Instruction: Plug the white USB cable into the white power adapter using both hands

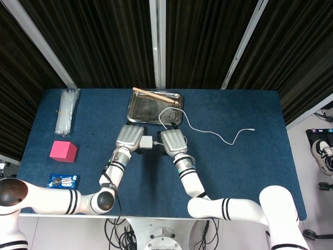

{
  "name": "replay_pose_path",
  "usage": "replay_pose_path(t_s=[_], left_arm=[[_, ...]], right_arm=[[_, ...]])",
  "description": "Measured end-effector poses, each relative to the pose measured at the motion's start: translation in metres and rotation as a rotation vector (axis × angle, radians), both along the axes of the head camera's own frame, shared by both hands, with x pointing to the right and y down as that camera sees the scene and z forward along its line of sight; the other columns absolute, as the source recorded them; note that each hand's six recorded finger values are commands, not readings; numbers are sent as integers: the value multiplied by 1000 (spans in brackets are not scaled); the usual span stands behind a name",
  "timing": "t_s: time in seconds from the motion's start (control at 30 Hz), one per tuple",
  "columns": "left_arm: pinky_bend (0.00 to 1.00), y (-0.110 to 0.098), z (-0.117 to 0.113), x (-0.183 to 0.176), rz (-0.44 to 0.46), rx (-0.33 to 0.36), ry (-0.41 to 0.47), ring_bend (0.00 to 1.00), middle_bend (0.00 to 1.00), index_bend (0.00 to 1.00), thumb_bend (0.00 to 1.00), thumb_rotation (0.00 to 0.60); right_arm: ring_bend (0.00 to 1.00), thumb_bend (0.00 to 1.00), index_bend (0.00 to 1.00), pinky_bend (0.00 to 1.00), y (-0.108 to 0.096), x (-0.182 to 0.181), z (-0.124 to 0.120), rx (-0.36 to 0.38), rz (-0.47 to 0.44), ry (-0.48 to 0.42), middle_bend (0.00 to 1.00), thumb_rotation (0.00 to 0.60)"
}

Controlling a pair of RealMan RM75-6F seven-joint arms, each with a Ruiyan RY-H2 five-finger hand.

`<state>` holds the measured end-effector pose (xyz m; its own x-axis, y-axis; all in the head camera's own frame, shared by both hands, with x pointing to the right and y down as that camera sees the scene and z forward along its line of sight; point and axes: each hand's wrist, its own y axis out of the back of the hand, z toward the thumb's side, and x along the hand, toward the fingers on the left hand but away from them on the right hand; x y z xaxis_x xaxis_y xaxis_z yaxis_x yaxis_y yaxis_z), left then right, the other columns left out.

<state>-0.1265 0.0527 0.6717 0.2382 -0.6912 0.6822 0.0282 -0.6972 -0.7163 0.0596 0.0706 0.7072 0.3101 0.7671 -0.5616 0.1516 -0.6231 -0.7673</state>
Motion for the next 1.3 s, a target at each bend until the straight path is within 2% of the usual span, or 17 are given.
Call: replay_pose_path(t_s=[0.6,0.97,1.03,1.13,1.2,1.3], left_arm=[[178,3,-1,7,16,3,2,322,458,444,215,600],[178,6,0,10,26,1,1,321,458,444,214,600],[178,5,0,9,24,3,2,321,456,444,215,600],[177,5,0,6,22,8,4,321,445,442,214,600],[175,5,0,4,20,13,6,319,438,437,215,600],[161,5,1,-1,18,21,14,310,432,424,214,600]], right_arm=[[351,390,555,113,0,-6,0,10,17,-17,475,600],[351,391,556,115,2,-11,0,10,13,-18,473,600],[337,369,499,114,3,-10,1,7,11,-13,461,600],[234,253,270,99,3,-6,1,-3,9,-8,352,600],[178,174,166,93,1,-2,0,-6,11,-4,285,600],[117,142,76,89,-1,7,-2,-7,11,4,215,600]])
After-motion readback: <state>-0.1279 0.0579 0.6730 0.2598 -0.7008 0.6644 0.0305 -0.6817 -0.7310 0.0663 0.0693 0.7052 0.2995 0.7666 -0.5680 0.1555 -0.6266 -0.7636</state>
